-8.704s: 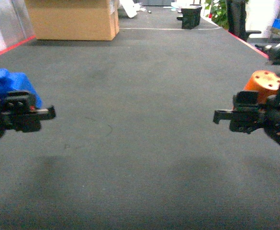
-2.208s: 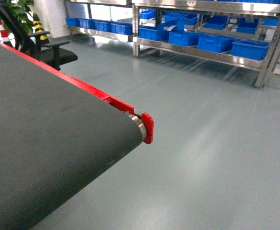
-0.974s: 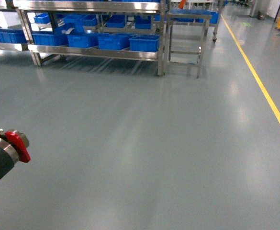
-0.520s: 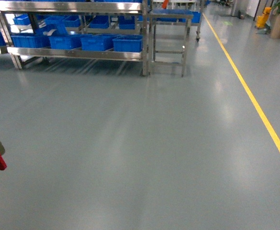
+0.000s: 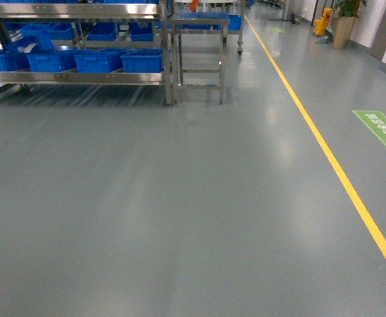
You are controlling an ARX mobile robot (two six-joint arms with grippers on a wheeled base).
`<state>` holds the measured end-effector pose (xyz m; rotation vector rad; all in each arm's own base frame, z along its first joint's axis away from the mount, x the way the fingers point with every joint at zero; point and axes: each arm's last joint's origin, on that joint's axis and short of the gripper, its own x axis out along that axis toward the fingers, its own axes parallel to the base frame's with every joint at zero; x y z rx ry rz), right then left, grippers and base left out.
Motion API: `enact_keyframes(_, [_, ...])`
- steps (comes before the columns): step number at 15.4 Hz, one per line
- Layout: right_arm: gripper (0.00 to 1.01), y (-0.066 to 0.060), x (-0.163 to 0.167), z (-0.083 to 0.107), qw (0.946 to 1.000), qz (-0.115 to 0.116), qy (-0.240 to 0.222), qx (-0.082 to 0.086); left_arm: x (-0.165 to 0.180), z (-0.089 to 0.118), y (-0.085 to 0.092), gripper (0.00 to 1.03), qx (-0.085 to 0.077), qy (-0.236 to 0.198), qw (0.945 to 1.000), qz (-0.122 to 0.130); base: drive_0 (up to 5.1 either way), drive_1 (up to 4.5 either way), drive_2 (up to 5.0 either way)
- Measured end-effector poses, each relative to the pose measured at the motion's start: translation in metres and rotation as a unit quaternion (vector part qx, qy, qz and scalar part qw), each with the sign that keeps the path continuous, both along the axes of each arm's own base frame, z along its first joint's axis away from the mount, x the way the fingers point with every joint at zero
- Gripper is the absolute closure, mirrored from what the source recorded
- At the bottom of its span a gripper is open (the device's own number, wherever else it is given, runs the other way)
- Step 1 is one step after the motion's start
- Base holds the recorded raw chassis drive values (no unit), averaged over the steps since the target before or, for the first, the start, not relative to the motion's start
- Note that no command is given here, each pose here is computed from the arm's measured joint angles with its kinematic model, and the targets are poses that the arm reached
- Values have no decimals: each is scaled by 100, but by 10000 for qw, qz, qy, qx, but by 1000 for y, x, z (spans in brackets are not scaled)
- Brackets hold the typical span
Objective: Sort blue parts and orange caps into right shelf containers
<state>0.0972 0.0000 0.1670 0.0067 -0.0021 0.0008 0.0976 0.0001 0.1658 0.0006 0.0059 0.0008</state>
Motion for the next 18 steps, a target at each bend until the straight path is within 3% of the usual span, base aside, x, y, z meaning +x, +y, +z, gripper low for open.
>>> enact_keyframes(8, [57, 0, 0, 0, 10000, 0, 2, 0, 0, 0, 0, 61, 0, -11, 10000, -10, -165, -165, -165])
enact_keyframes(18, [57, 0, 0, 0, 10000, -2, 10, 0, 0, 0, 0, 61, 0, 0, 10000, -11, 8, 421, -406])
